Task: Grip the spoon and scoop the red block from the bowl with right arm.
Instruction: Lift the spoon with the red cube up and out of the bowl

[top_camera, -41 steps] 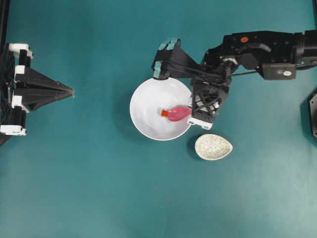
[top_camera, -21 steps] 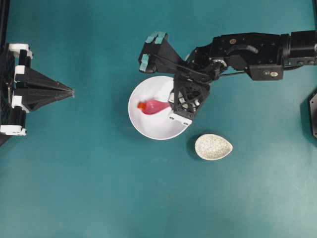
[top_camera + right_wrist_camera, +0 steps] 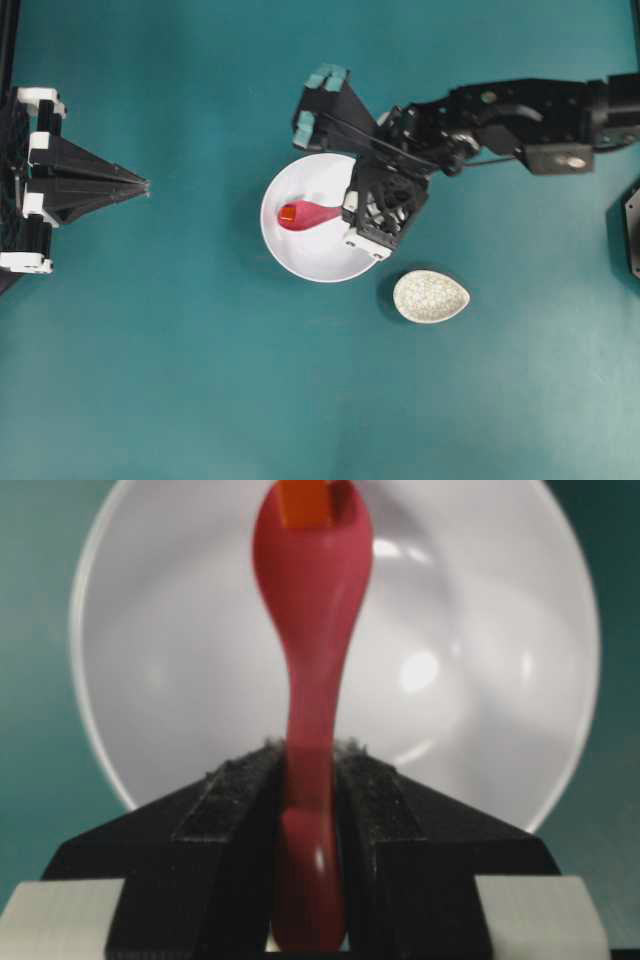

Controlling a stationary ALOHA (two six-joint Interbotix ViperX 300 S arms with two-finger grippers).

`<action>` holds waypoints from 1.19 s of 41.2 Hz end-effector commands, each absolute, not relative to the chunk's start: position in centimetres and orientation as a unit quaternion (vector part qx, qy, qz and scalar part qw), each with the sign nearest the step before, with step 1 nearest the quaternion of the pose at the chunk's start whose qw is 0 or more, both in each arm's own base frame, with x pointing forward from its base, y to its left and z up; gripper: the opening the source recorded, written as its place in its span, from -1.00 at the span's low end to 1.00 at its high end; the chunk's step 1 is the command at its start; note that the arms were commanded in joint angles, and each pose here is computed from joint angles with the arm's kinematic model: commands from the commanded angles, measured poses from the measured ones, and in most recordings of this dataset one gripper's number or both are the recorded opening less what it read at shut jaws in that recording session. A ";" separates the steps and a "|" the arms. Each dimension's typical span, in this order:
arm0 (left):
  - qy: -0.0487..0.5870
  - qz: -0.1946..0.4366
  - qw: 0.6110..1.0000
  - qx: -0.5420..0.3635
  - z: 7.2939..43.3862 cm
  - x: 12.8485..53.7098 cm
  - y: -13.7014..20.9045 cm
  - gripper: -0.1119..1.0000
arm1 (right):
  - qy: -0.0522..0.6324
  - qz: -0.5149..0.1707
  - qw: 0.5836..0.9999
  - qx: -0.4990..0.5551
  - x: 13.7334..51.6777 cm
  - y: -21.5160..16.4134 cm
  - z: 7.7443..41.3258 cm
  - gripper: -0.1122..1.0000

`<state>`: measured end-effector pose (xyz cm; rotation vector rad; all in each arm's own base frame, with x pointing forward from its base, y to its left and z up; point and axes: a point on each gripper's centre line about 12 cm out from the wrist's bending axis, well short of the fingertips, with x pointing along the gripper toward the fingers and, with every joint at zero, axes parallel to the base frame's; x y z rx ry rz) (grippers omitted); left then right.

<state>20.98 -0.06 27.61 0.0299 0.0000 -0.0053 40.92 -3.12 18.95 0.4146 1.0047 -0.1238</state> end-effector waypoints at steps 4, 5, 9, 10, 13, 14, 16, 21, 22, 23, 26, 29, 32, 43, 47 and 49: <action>-0.010 -0.005 1.000 0.012 28.3 21.1 -0.1 -0.80 | 0.381 -0.074 0.902 0.192 38.6 -3.4 20.9 -0.40; -0.010 -0.004 1.000 0.011 28.2 21.1 -0.1 -0.80 | 0.373 -0.076 0.905 0.191 38.2 -3.3 20.8 -0.40; -0.010 -0.004 1.000 0.010 28.3 21.1 -0.1 -0.80 | 0.338 -0.085 0.918 0.187 35.8 -3.4 20.9 -0.40; -0.011 -0.004 1.000 0.010 28.3 21.0 -0.1 -0.80 | 0.328 -0.086 0.922 0.186 35.1 -3.4 21.0 -0.40; -0.012 -0.005 1.000 0.010 28.3 21.0 -0.1 -0.80 | 0.305 -0.088 0.930 0.185 33.6 -3.4 21.8 -0.40; -0.012 -0.005 1.000 0.010 28.3 21.0 -0.1 -0.80 | 0.298 -0.087 0.933 0.184 33.3 -3.3 22.1 -0.40; -0.013 -0.004 1.000 0.009 28.4 21.0 -0.1 -0.80 | 0.278 -0.085 0.939 0.182 32.4 -3.3 23.2 -0.40; -0.015 -0.004 1.000 0.009 28.5 20.9 -0.1 -0.80 | 0.239 -0.078 0.951 0.179 31.3 -3.2 25.9 -0.40; -0.016 -0.004 1.000 0.010 28.5 20.9 -0.1 -0.80 | 0.233 -0.077 0.953 0.178 31.1 -3.1 26.3 -0.40; -0.015 -0.004 1.000 0.009 28.5 20.9 -0.1 -0.80 | 0.225 -0.074 0.955 0.178 31.0 -3.1 27.0 -0.40; -0.017 -0.004 1.000 0.009 28.6 20.8 -0.1 -0.80 | 0.208 -0.070 0.960 0.176 30.6 -3.0 28.5 -0.40; -0.018 -0.004 1.000 0.009 28.6 20.8 -0.1 -0.80 | 0.198 -0.066 0.962 0.174 30.4 -3.0 29.8 -0.40; -0.019 -0.004 1.000 0.009 28.7 20.8 -0.1 -0.80 | 0.195 -0.061 0.964 0.172 30.4 -2.9 30.8 -0.40; -0.014 -0.004 1.000 0.007 28.6 20.7 -0.1 -0.80 | 0.193 -0.058 0.964 0.171 30.8 -2.8 31.7 -0.40; -0.015 -0.004 1.000 0.007 28.8 20.6 -0.1 -0.80 | 0.194 -0.058 0.964 0.173 30.9 -2.8 31.6 -0.40; -0.018 -0.004 1.000 0.007 28.9 20.6 -0.1 -0.80 | 0.193 -0.059 0.964 0.172 30.9 -2.9 31.7 -0.40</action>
